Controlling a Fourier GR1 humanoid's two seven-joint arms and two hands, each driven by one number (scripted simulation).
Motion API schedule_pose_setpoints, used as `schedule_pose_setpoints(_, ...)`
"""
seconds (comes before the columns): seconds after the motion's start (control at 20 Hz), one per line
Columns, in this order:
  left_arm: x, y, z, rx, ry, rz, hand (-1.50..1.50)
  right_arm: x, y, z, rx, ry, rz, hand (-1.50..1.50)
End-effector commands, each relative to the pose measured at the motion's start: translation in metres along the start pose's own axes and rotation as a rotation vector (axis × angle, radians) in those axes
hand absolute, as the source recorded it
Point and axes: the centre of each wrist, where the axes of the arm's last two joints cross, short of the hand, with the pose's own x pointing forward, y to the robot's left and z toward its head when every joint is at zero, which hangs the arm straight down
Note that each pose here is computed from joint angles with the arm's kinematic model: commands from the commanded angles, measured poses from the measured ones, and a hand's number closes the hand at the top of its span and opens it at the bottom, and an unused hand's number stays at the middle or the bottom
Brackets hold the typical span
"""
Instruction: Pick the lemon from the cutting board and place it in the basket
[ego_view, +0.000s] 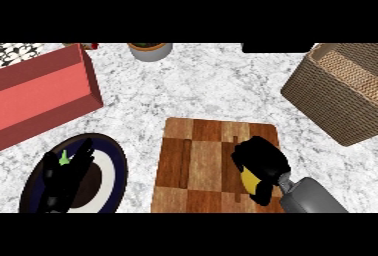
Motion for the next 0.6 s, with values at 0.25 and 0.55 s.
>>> schedule_pose_setpoints(0.25, -0.039, 0.011, 0.017, 0.062, 0.098, 0.028, 0.00, -0.085, 0.040, 0.151, -0.082, -0.160, 0.079, 1.50)
schedule_pose_setpoints(0.55, -0.022, 0.020, 0.015, 0.081, 0.078, 0.032, 0.00, -0.076, 0.063, 0.159, -0.334, -0.250, -0.551, 1.50)
